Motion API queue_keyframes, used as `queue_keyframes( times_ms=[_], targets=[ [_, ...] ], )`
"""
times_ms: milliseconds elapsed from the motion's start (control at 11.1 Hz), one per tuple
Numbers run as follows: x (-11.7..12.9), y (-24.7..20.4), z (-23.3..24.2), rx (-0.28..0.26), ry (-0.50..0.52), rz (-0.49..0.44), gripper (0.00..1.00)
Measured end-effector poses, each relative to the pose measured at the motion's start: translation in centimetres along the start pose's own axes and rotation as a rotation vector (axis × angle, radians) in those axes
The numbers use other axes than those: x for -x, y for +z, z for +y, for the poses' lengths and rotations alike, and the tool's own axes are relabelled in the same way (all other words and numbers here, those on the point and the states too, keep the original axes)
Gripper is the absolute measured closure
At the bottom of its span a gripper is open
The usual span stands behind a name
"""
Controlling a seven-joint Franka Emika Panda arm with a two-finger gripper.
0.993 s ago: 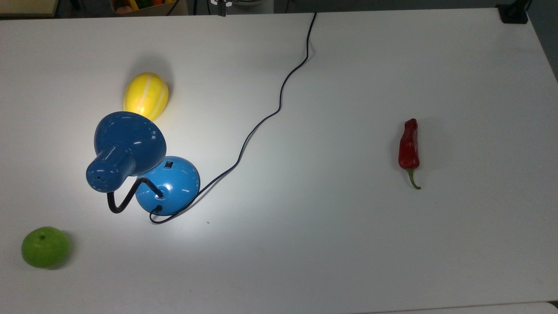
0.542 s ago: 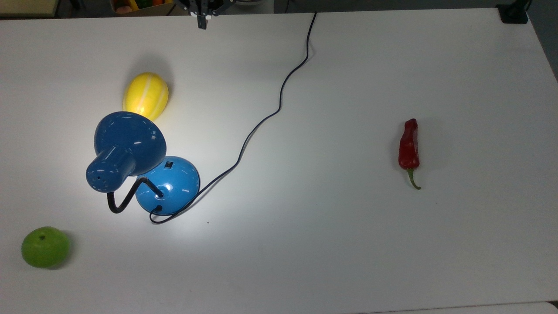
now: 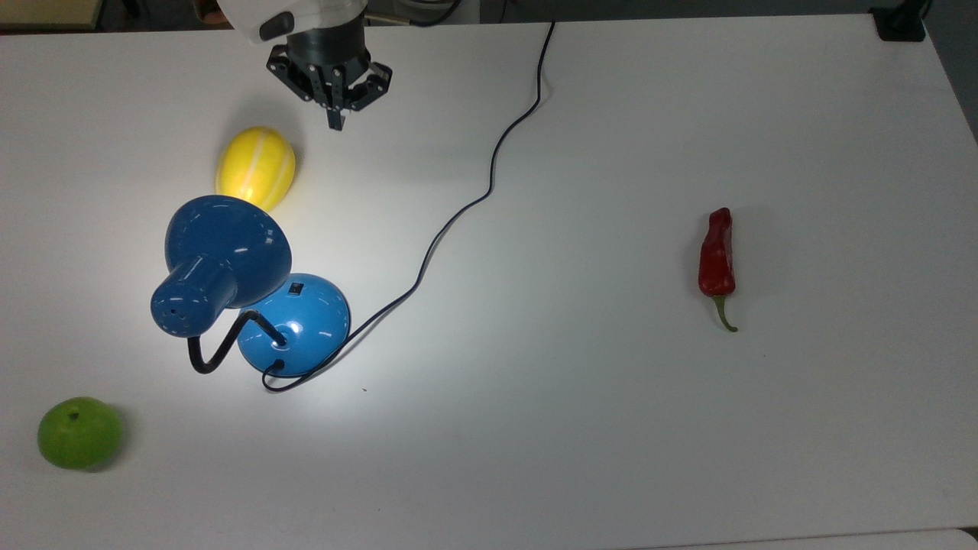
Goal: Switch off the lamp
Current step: 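Move the gripper over the blue lamp base toward its switch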
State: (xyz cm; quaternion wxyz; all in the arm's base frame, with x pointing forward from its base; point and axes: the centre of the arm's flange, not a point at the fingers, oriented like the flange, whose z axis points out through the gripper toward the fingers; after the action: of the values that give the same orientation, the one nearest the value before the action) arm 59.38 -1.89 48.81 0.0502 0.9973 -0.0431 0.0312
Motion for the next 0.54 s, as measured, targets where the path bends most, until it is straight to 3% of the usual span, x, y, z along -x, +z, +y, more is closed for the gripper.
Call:
queue_keyframes(
  times_ms=[542],
  targets=[
    [-3.5, 8.5, 3.4, -0.009, 0.059, 0.079, 0.99]
  ],
)
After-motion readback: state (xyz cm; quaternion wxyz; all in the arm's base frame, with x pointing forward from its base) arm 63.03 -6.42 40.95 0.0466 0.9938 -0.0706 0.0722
